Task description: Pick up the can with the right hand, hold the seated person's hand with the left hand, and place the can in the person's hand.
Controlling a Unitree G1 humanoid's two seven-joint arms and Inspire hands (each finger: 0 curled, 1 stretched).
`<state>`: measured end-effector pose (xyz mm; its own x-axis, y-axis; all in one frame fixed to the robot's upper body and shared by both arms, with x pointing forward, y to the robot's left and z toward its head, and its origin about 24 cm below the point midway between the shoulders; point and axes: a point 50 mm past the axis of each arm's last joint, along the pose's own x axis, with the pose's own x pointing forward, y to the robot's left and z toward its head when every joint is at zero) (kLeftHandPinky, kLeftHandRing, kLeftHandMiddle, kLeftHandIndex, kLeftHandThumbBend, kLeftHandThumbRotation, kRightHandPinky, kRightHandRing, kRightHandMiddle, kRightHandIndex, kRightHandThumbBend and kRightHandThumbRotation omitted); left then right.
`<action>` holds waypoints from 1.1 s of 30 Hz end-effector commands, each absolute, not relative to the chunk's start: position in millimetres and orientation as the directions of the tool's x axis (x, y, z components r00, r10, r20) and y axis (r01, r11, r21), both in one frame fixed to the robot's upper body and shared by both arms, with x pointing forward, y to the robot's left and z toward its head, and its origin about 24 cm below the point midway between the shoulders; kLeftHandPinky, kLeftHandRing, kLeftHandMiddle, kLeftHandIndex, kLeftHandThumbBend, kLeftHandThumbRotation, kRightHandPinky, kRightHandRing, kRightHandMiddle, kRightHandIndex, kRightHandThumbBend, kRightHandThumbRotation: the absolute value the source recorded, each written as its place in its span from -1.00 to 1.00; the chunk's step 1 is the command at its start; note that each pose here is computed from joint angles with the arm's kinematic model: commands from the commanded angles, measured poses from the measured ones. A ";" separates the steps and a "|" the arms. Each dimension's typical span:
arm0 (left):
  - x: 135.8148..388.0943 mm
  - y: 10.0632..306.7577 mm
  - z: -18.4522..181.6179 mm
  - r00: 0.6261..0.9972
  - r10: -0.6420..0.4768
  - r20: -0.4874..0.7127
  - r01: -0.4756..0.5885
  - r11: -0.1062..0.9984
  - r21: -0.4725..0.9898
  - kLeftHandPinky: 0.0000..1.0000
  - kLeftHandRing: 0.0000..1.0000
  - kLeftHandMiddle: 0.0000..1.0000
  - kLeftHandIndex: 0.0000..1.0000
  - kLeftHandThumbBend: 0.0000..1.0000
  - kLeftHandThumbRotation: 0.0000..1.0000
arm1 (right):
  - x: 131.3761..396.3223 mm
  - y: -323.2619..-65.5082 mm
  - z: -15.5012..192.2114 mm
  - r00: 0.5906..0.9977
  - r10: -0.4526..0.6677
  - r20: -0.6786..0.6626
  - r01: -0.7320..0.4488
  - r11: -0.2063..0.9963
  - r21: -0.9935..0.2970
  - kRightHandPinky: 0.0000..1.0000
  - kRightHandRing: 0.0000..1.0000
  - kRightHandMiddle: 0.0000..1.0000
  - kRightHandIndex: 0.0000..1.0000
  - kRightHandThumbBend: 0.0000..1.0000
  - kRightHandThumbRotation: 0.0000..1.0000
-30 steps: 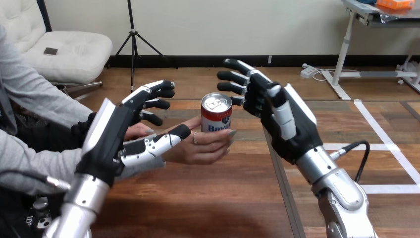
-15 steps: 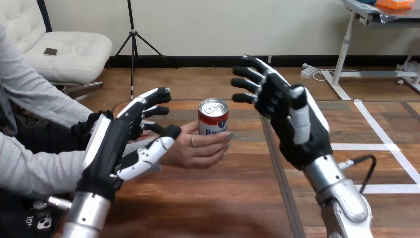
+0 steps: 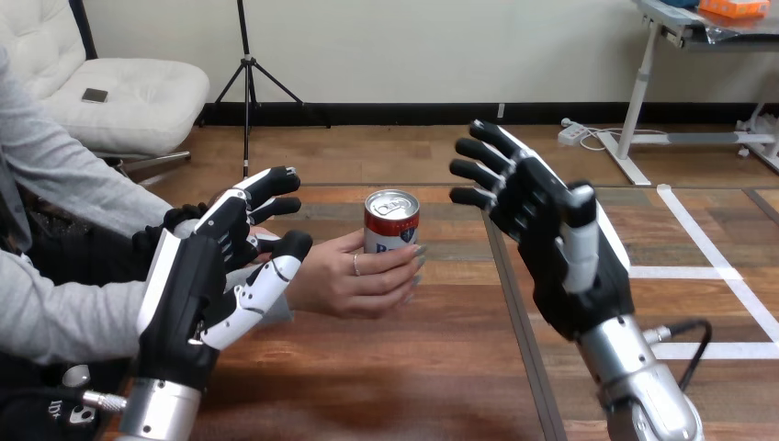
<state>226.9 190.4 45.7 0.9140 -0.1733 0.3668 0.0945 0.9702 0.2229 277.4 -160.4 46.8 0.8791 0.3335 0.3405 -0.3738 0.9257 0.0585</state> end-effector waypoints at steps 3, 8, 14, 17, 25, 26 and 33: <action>227.4 184.9 60.7 0.866 -0.175 0.468 0.101 0.979 0.179 0.07 0.63 0.66 0.58 0.00 0.25 | 273.7 -160.3 62.4 0.846 0.308 0.435 -0.382 0.920 0.091 0.56 0.72 0.75 0.74 1.00 1.00; 223.3 184.6 57.8 0.866 -0.183 0.465 0.115 0.978 0.172 0.08 0.67 0.68 0.58 -0.06 0.28 | 267.2 -161.9 59.7 0.848 0.301 0.436 -0.380 0.919 0.103 0.46 0.69 0.75 0.74 1.00 1.00; 217.6 183.5 54.3 0.871 -0.189 0.454 0.136 0.980 0.147 0.14 0.72 0.71 0.59 -0.09 0.29 | 258.6 -164.0 55.8 0.856 0.281 0.434 -0.366 0.922 0.124 0.40 0.66 0.74 0.74 1.00 1.00; 215.0 183.3 53.1 0.869 -0.193 0.456 0.139 0.979 0.149 0.20 0.75 0.72 0.61 -0.08 0.29 | 254.5 -165.3 54.4 0.857 0.278 0.434 -0.366 0.921 0.134 0.38 0.65 0.74 0.74 1.00 1.00; 208.8 180.3 51.8 0.863 -0.180 0.472 0.142 0.983 0.114 0.28 0.77 0.72 0.61 -0.12 0.26 | 245.0 -168.3 49.5 0.867 0.238 0.437 -0.343 0.923 0.177 0.38 0.64 0.72 0.74 1.00 1.00; 208.4 179.9 51.8 0.862 -0.177 0.475 0.142 0.984 0.109 0.28 0.77 0.72 0.61 -0.13 0.25 | 244.4 -168.6 49.1 0.868 0.235 0.438 -0.341 0.923 0.180 0.39 0.64 0.71 0.74 1.00 1.00; 202.5 170.6 51.8 0.855 -0.118 0.505 0.110 0.993 0.045 0.20 0.68 0.64 0.53 -0.22 0.13 | 238.7 -171.1 43.7 0.878 0.212 0.429 -0.322 0.925 0.203 0.44 0.65 0.71 0.74 1.00 1.00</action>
<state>199.1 180.0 31.1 0.9101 -0.1525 0.3852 0.1283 0.9878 0.0881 234.7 -170.7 28.5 0.9069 0.2392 0.3469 -0.3226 0.9238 0.2064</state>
